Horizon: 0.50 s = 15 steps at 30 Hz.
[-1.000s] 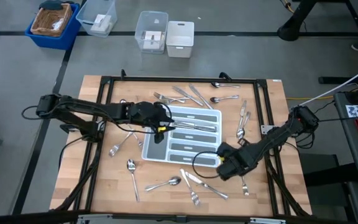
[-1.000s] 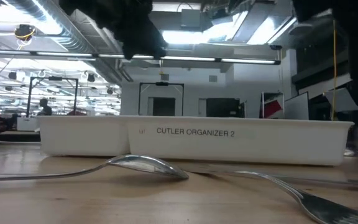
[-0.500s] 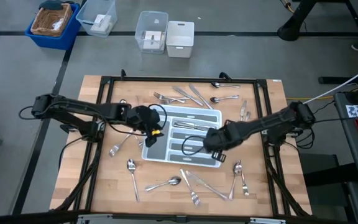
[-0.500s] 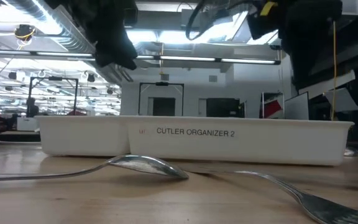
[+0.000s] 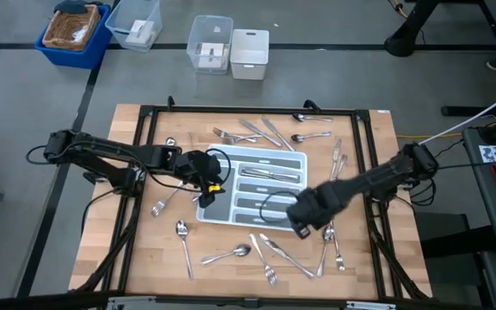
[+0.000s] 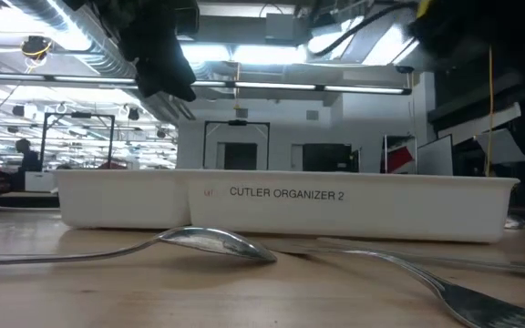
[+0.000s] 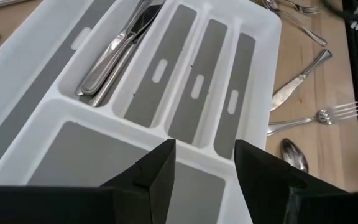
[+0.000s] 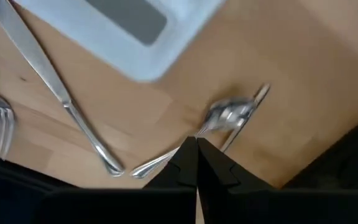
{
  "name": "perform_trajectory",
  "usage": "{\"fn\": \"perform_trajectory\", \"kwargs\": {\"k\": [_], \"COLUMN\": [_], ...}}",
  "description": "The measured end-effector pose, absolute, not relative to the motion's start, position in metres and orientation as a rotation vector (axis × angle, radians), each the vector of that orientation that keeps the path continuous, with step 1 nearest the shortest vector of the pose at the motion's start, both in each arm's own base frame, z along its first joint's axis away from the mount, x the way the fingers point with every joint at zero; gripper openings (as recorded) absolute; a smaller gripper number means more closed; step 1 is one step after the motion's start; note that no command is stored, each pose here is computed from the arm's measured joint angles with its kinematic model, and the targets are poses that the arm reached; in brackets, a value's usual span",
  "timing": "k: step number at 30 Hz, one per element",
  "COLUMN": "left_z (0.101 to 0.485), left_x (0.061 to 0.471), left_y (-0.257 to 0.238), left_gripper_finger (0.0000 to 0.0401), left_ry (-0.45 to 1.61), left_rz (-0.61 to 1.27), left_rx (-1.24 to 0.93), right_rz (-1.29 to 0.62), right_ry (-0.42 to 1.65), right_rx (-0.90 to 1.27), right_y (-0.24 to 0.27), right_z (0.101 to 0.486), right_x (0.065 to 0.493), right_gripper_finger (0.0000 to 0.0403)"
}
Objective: Sort silverware
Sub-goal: Put the spoon into the organizer tray
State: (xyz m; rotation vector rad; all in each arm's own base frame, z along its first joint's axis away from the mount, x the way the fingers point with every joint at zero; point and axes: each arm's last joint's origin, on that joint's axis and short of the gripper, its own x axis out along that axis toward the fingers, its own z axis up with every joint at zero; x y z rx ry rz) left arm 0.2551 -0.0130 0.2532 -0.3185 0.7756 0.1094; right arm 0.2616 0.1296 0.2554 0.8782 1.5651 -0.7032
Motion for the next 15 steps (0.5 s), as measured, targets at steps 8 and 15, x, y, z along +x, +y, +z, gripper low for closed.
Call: {"fn": "perform_trajectory", "kwargs": {"k": [8,15], "left_z": [0.253,0.253], "left_x": [0.255,0.255], "left_y": [-0.013,-0.013], "left_gripper_finger": [0.0155,0.0155], "left_ry": [0.775,0.774], "left_rz": [0.11,0.114], "left_rx": [-0.32,-0.33], "right_rz": [-0.945,-1.026], "right_ry": [1.244,1.23], "right_rx": [1.023,1.032], "right_y": [0.188,0.223], "right_z": [0.254,0.237], "right_x": [0.232,0.212], "right_gripper_finger": [0.0003,0.0017]}}
